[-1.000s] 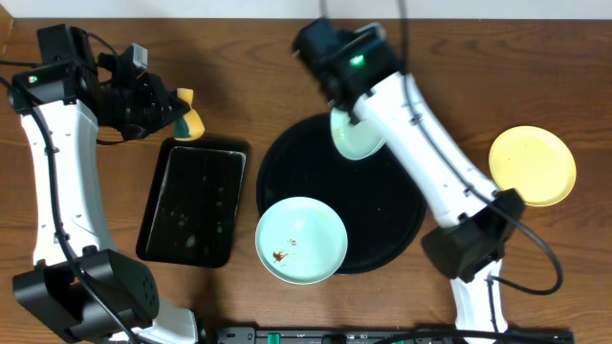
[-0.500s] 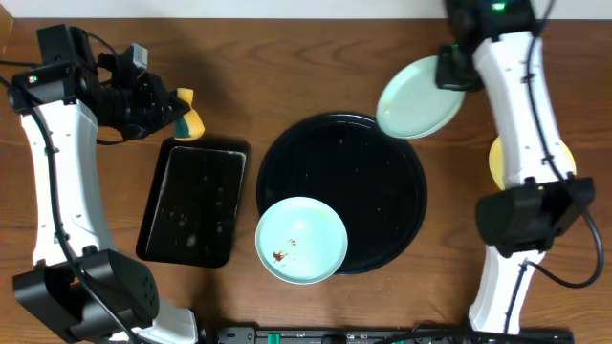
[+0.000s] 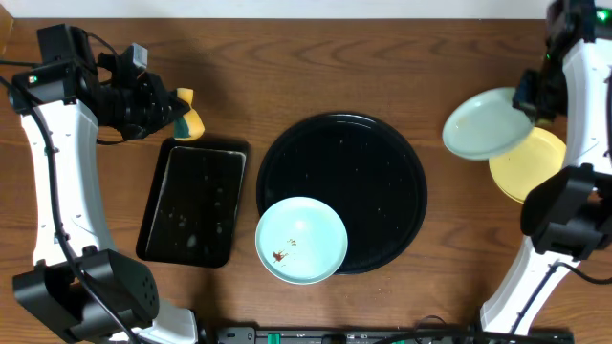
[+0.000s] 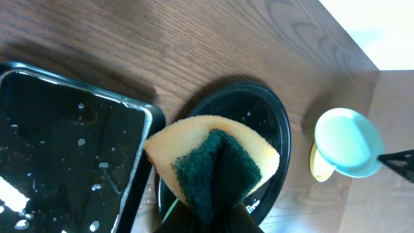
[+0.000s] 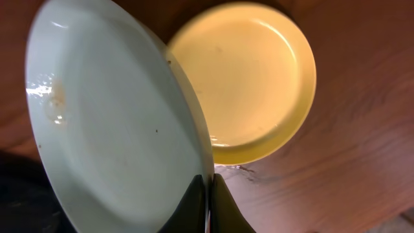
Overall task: Clean dirty plates on tray and stack at the side
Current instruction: 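Carry the blue plate right and lower it onto the yellow plate, then release the blue plate on the stack and open the right gripper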
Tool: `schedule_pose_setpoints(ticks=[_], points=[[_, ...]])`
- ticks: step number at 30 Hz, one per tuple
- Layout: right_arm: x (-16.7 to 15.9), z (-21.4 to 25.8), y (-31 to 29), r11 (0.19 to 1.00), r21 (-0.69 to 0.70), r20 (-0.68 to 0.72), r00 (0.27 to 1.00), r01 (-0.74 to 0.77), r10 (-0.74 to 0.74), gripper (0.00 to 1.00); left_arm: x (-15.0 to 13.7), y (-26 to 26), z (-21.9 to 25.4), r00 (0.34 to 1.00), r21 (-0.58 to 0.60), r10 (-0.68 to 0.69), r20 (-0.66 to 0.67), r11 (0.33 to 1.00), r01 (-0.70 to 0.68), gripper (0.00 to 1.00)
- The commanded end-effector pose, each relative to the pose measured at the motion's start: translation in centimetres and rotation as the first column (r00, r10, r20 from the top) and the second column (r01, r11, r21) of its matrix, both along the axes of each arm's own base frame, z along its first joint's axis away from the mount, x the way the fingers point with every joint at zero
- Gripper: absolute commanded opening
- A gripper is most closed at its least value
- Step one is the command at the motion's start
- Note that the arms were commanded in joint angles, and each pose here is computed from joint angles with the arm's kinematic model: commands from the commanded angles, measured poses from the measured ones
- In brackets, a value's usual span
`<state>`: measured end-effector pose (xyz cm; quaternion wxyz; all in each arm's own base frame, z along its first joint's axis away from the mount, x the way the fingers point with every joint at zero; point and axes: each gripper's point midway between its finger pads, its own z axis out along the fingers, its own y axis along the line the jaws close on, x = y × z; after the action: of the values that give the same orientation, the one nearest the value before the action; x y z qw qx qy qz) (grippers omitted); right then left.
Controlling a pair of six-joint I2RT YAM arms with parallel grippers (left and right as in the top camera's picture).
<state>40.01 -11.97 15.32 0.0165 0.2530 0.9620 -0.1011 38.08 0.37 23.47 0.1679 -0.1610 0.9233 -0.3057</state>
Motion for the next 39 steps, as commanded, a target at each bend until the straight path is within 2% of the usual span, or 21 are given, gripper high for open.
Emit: schedule_pose_setpoints(ticks=[1,13,23,39], points=[[-1.6,-1.1,-1.1,0.999,0.022,-0.032,0.999,0.028,-0.027,0.02,0.2,0.0,0.6,0.999,-0.003,-0.017,0.028,1.0,0.017,0.07],[-6.5,-8.5,-5.4,0.975,0.084,-0.145,0.971,0.205,-0.191,0.01,0.1,-0.1,0.5,1.0,-0.004,-0.017,0.026,1.0,0.017,0.08],[-9.5,-11.1,-8.7,0.927,0.124,-0.153,0.93,0.354,-0.335,0.02,-0.1,-0.2,-0.3,1.0,-0.01,-0.019,0.004,1.0,0.019,0.08],[-9.5,-11.2,-9.3,0.91,0.154,-0.132,0.921,0.385,-0.368,0.02,0.0,-0.4,-0.5,1.0,-0.011,-0.026,0.002,1.0,0.026,0.08]])
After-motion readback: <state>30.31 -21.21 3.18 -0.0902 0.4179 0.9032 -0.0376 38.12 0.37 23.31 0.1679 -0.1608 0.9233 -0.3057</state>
